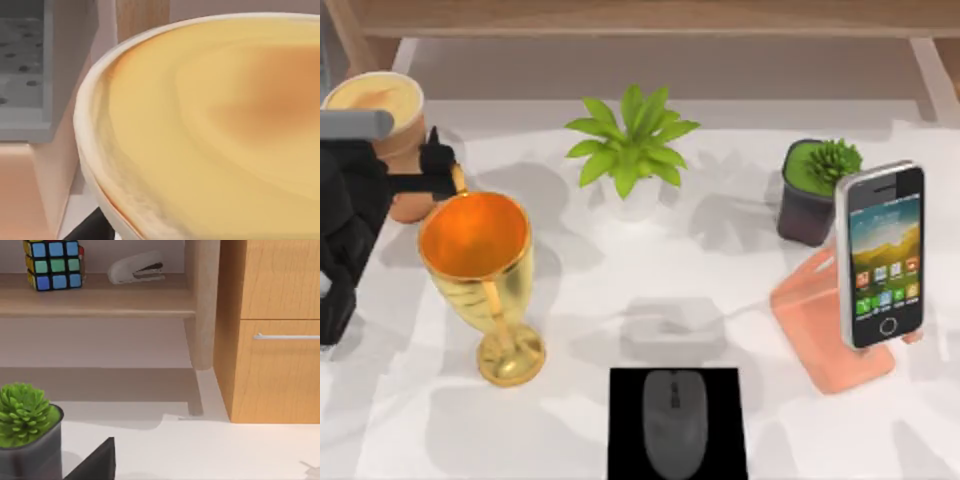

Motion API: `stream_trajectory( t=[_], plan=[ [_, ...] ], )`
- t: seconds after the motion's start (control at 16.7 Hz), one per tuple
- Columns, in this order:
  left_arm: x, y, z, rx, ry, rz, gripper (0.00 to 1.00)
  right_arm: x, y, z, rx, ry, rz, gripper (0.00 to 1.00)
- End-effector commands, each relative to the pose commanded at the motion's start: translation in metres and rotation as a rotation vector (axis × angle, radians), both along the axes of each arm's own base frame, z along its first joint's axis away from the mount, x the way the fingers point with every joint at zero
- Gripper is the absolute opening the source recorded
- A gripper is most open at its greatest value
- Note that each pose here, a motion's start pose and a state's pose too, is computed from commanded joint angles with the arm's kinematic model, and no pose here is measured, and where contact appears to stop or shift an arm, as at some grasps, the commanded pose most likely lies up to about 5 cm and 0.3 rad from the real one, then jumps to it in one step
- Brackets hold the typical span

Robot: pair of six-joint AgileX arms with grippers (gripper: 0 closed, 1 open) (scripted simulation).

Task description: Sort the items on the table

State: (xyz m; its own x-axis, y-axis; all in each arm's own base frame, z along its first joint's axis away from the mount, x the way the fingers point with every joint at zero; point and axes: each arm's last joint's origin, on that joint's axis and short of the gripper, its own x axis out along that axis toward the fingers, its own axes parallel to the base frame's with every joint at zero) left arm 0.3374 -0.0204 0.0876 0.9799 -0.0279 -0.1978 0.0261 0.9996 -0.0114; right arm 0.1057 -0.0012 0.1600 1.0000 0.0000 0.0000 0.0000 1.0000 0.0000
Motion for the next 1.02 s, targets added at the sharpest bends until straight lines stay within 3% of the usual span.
stream_trajectory(
  t=[0.18,0.96,1.02],
  plan=[
    [0.0,0.0,0.0,0.0,0.0,0.0,1.0,0.0,0.0,0.0,0.0,0.0,0.0,1.0],
    [0.0,0.0,0.0,0.0,0.0,0.0,0.02,0.0,0.0,0.0,0.0,0.0,0.0,1.0],
    [0.0,0.0,0.0,0.0,0.0,0.0,0.0,0.0,0.0,0.0,0.0,0.0,0.0,1.0]
  ],
)
